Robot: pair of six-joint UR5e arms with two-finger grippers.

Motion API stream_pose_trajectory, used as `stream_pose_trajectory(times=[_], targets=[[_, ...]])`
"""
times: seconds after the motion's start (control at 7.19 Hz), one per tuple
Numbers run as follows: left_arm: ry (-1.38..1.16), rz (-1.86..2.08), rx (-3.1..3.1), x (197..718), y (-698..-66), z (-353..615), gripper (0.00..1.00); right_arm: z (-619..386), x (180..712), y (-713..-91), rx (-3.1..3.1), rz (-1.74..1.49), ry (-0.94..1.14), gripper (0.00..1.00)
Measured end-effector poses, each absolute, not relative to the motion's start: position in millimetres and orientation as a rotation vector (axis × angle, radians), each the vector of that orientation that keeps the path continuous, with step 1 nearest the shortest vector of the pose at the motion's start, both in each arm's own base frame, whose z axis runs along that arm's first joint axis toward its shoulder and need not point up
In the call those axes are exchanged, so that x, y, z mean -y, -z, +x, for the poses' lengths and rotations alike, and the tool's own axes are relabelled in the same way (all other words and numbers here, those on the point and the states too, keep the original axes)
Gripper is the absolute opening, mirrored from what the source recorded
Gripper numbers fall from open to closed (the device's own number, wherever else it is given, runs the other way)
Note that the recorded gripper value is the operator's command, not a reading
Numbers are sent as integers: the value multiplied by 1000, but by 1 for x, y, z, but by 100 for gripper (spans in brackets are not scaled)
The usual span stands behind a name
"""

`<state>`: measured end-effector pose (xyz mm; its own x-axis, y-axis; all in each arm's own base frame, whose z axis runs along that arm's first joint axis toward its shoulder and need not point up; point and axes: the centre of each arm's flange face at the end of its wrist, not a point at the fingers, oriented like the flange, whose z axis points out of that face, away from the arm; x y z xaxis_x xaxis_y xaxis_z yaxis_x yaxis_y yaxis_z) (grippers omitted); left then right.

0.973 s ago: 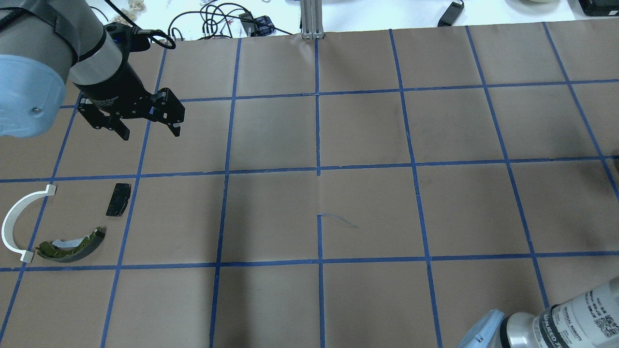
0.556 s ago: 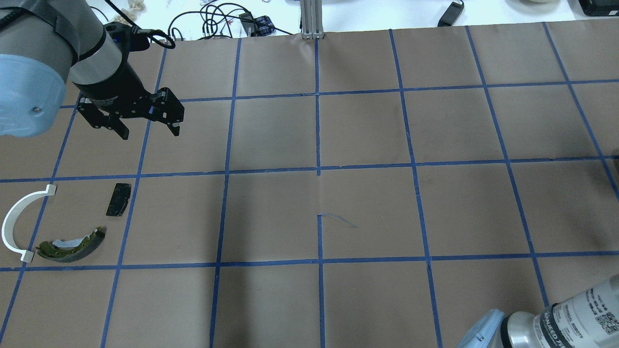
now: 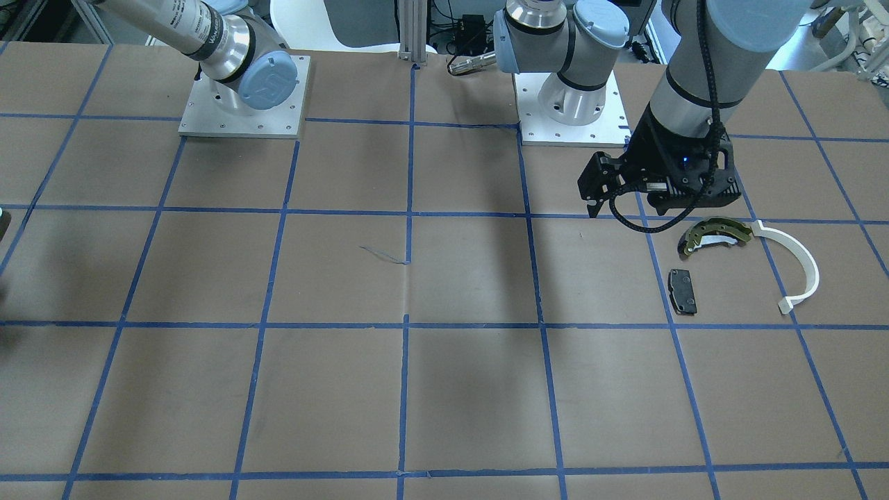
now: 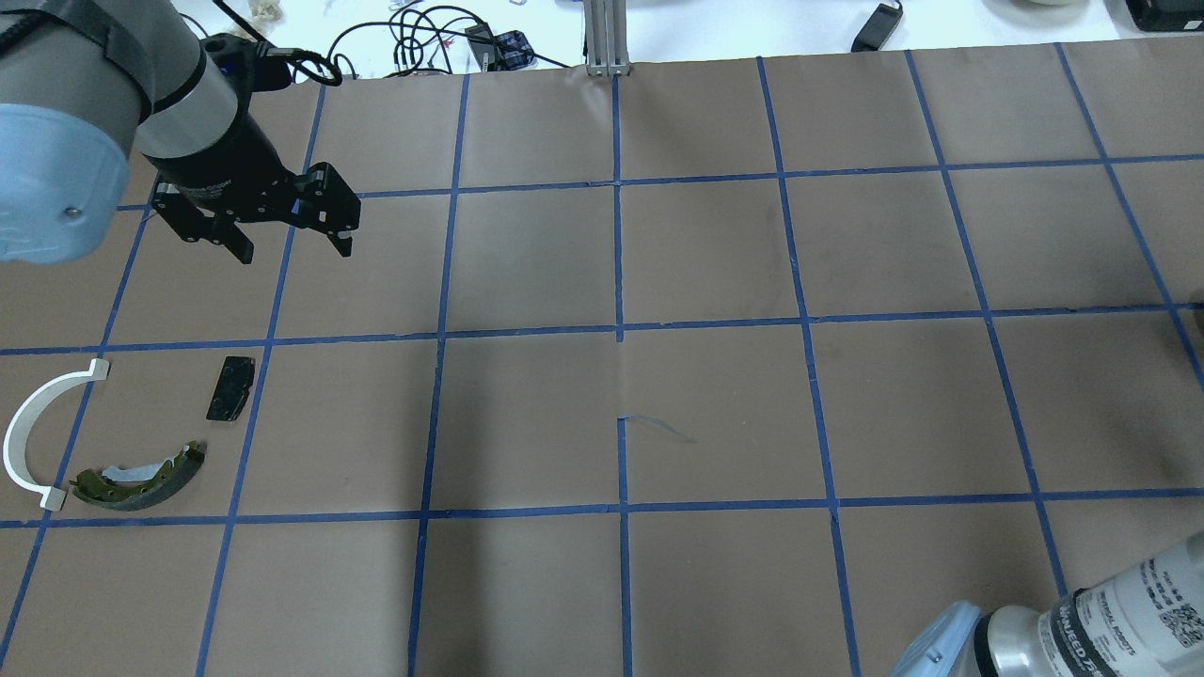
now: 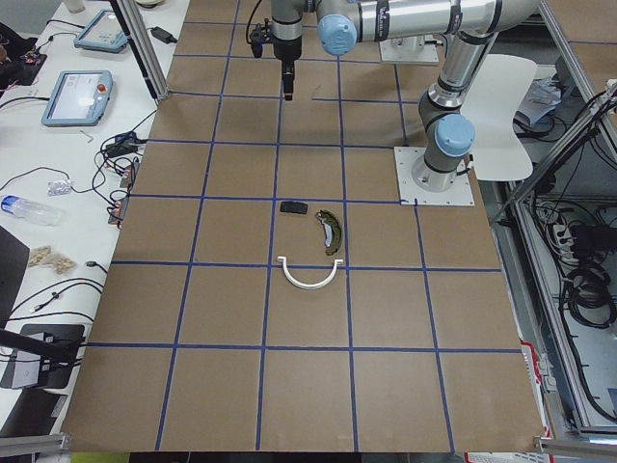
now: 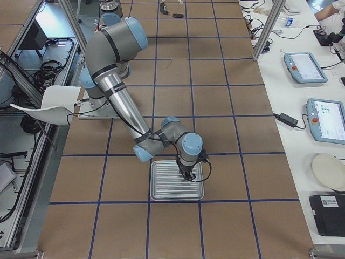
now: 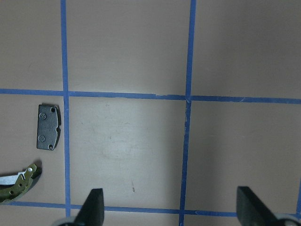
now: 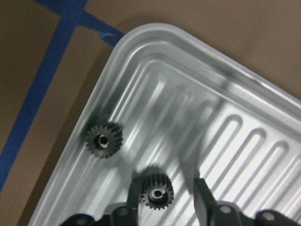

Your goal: Place bearing gear from tray to pile

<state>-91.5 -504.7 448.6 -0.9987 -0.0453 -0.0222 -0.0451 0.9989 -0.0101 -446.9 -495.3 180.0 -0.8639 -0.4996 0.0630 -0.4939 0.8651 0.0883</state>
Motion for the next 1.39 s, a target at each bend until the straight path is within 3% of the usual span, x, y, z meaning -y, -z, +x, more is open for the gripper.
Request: stream_pose_trajectory(times=[0.28,0.7,0.97,1.39], targets=[[16,-72,-3117,506,-449,-91,100,-447,495,-179,2954,775,107,0],[-1,-73,-3121,503,-446,-91,100,-430,494,-225,2940,600,194,0],[-11,-68,-3122,498,-449,-94,100,-335,518,-302,2971,394,221,0],[-37,-68,-3120,493,-451,-94,100,-91,583,-327,2978,198,223,0]])
